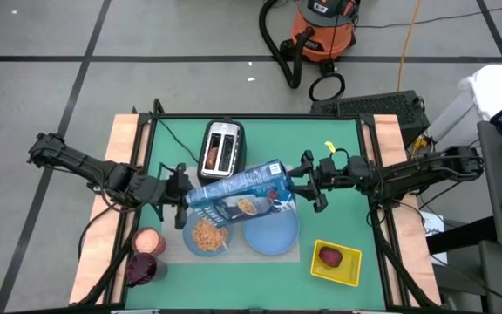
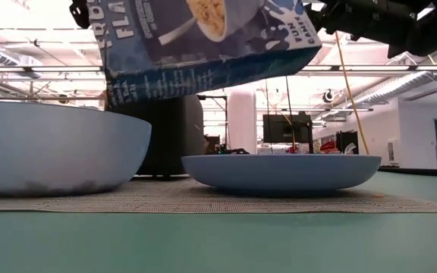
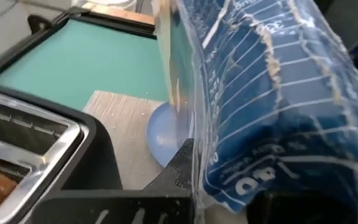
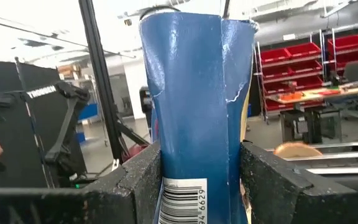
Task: Arrange a breakfast setting
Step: Pour the cereal into the blue bowl
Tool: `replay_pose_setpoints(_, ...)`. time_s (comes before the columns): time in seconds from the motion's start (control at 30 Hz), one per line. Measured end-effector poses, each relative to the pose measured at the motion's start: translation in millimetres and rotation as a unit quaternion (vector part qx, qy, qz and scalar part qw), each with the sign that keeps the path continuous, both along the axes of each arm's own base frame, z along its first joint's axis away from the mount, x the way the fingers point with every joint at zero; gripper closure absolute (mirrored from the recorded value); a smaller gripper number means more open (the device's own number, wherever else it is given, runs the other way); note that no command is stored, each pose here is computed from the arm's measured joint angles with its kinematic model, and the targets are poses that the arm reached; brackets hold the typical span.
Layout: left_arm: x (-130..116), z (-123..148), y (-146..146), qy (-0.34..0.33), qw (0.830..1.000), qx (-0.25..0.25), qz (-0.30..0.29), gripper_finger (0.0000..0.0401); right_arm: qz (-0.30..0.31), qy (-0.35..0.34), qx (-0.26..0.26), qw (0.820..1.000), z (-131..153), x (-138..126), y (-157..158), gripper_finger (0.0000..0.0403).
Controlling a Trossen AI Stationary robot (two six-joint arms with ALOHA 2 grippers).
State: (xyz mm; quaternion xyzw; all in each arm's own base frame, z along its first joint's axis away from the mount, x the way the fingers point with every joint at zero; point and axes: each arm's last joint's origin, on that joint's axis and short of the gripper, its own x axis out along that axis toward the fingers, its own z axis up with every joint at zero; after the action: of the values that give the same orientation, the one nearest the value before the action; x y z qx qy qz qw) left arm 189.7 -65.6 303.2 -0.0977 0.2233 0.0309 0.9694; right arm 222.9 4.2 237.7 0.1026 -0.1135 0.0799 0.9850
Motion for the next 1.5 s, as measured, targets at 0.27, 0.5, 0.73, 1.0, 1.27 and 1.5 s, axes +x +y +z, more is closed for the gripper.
replay_pose_setpoints(0.27, -0.8, -1.3, -0.4, 0.007, 1.0, 0.011, -0.007, 0.0398, 0.0, 0.001, 0.0, 1.0, -0.1, 0.1, 0.1, 0.0211)
replay_pose_setpoints(0.5, -2.0, -3.2, 0.1, 0.018, 1.0, 0.011, 0.0, 0.0398, 0.0, 0.002, 0.0, 1.0, -0.5, 0.2, 0.1, 0.0211)
replay_pose_setpoints(0.73, -0.8, -1.5, -1.0, 0.008, 1.0, 0.012, -0.007, 0.0398, 0.0, -0.003, 0.0, 1.0, 0.8, -0.3, 0.1, 0.0211)
replay_pose_setpoints(1.0, -2.9, -4.0, -0.6, 0.022, 1.0, 0.011, 0.002, 0.0398, 0.0, 0.004, 0.0, 1.0, -0.8, 0.2, -0.1, 0.0211)
replay_pose_setpoints(1.27, -3.1, -4.3, -0.5, 0.022, 1.0, 0.009, 0.005, 0.0398, -0.001, 0.004, 0.0, 1.0, -0.9, 0.2, -0.1, 0.0211)
replay_pose_setpoints(1.5, -3.8, -6.6, -0.5, 0.034, 0.999, 0.006, 0.003, 0.0398, -0.001, 0.0, -0.001, 1.0, 0.3, 0.2, -0.1, 0.0211)
